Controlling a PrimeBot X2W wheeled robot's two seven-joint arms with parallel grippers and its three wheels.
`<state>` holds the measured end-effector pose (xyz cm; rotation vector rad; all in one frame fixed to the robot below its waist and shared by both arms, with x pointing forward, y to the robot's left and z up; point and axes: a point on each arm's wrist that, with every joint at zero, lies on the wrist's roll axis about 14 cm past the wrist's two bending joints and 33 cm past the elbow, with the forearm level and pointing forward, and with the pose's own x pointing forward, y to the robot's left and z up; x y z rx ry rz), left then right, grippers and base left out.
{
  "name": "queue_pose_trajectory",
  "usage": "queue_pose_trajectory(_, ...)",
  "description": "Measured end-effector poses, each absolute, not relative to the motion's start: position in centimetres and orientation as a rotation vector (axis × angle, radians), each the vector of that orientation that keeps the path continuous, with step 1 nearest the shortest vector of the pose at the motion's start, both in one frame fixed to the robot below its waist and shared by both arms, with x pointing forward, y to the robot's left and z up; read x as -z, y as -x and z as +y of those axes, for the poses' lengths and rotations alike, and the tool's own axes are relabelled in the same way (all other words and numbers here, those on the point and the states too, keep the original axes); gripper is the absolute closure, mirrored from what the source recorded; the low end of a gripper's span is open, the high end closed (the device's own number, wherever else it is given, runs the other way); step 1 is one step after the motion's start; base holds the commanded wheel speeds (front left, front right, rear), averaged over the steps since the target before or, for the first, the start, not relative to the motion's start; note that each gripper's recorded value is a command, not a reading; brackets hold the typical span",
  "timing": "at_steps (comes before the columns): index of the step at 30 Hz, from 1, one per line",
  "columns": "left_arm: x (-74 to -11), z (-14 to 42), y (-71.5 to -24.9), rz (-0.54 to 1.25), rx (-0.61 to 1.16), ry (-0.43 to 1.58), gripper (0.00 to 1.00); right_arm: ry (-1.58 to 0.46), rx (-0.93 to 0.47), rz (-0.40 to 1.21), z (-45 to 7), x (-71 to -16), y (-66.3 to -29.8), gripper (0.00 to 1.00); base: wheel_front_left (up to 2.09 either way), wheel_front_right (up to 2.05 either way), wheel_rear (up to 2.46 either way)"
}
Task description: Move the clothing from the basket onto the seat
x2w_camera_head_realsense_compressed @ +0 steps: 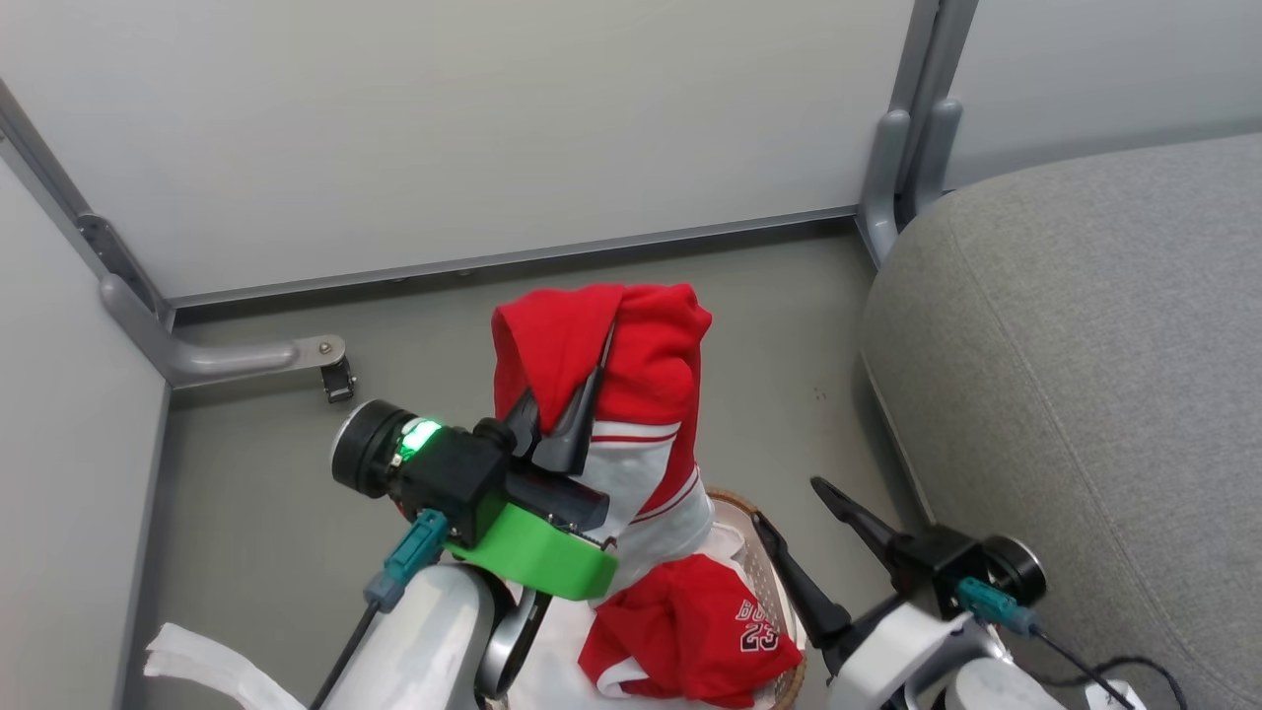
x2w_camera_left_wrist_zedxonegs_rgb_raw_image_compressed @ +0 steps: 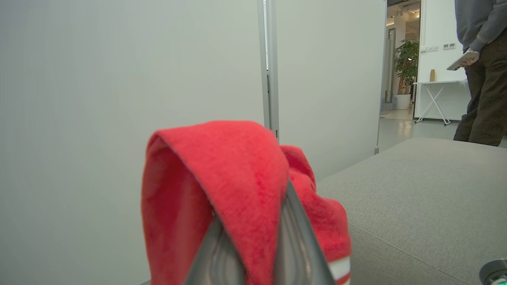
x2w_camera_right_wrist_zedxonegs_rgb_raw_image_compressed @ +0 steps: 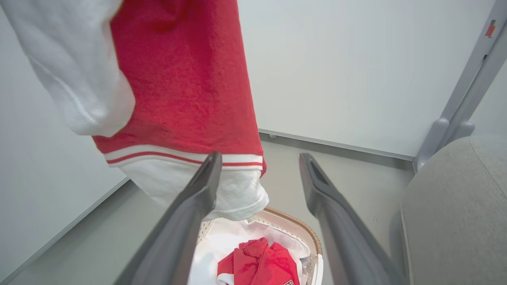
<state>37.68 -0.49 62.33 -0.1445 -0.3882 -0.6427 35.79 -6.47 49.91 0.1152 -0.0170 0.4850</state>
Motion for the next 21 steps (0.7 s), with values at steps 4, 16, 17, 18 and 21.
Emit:
queue_pose_trajectory(4,-61.8,-0.7,-37.6,-0.366,0.651,0.166,1.0,-0.029,-0.62,-0.089,-4.1,-52.5,-36.9,0.0,0.0,0.0,0.0)
queue_pose_trajectory(16,-60.7,-1.9,-37.0,-0.33,0.686,0.175,1.0,0.135,-0.8,-0.151,-1.6,-55.8,-39.4,0.0,0.0,0.0,0.0)
queue_pose_trajectory(17,-60.7,-2.1,-36.9,-0.327,0.692,0.172,1.0,0.147,-0.807,-0.147,-1.6,-55.8,-39.6,0.0,0.0,0.0,0.0)
queue_pose_trajectory(18,-60.7,-2.2,-36.9,-0.328,0.696,0.171,1.0,0.155,-0.814,-0.142,-1.6,-55.7,-39.7,0.0,0.0,0.0,0.0)
queue_pose_trajectory(21,-60.7,-2.7,-36.6,-0.326,0.716,0.171,1.0,0.186,-0.843,-0.122,-1.4,-55.4,-40.0,0.0,0.0,0.0,0.0)
